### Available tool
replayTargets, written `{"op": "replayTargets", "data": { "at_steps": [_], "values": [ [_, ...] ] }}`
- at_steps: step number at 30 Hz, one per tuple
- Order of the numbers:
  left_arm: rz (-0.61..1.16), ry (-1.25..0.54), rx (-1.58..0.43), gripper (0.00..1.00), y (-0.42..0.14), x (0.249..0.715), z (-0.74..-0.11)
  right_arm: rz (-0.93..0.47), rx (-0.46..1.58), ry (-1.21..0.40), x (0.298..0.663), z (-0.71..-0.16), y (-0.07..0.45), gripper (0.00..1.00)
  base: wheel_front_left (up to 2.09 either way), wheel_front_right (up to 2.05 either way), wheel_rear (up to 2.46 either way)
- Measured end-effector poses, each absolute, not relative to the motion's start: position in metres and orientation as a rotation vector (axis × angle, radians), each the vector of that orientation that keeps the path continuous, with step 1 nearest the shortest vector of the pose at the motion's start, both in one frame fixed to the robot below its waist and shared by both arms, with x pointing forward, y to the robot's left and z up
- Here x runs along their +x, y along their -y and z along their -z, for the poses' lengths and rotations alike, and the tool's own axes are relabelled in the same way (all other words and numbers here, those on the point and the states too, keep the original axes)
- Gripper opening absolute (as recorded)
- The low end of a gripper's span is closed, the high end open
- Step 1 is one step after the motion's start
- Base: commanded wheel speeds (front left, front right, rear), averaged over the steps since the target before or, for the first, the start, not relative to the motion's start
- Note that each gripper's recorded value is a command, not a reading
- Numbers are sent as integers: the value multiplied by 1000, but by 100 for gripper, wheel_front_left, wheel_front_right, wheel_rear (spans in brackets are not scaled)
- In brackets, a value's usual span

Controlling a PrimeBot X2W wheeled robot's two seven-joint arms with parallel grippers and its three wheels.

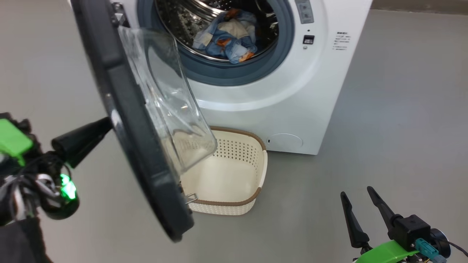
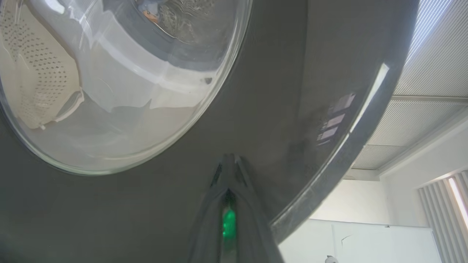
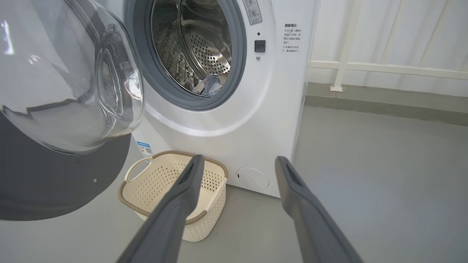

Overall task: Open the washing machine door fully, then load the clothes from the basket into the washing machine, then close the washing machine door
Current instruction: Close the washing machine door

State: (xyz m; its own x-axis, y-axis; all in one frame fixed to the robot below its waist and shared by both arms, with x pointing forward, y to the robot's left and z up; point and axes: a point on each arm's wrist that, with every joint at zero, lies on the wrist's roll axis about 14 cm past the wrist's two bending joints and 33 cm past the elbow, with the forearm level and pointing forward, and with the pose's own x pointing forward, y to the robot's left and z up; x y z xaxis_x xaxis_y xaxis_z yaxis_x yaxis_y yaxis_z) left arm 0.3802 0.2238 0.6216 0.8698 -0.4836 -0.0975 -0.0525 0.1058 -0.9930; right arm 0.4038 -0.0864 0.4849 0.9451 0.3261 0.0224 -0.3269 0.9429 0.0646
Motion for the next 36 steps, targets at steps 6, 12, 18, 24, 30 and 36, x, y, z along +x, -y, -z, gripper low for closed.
{"op": "replayTargets", "data": {
  "at_steps": [6, 12, 18, 24, 30, 36],
  "values": [
    [365, -469, -1409, 0, -198, 397, -617, -295, 67, 14, 400, -486, 100, 100, 0, 0, 0],
    [388, -467, -1438, 0, -169, 425, -605, -235, 75, 22, 397, -488, 120, 100, 0, 0, 0],
    [453, -470, -1452, 0, -133, 454, -609, -166, 93, 23, 393, -488, 143, 100, 0, 0, 0],
    [482, -420, -1470, 0, -109, 483, -617, -107, 97, 16, 386, -486, 163, 100, 0, 0, 0],
    [474, -402, -1481, 0, -90, 504, -611, -55, 93, 11, 377, -484, 180, 100, 0, 0, 0],
    [495, -388, -1491, 0, -70, 520, -613, -12, 96, 20, 372, -487, 194, 100, 0, 0, 0]
  ]
}}
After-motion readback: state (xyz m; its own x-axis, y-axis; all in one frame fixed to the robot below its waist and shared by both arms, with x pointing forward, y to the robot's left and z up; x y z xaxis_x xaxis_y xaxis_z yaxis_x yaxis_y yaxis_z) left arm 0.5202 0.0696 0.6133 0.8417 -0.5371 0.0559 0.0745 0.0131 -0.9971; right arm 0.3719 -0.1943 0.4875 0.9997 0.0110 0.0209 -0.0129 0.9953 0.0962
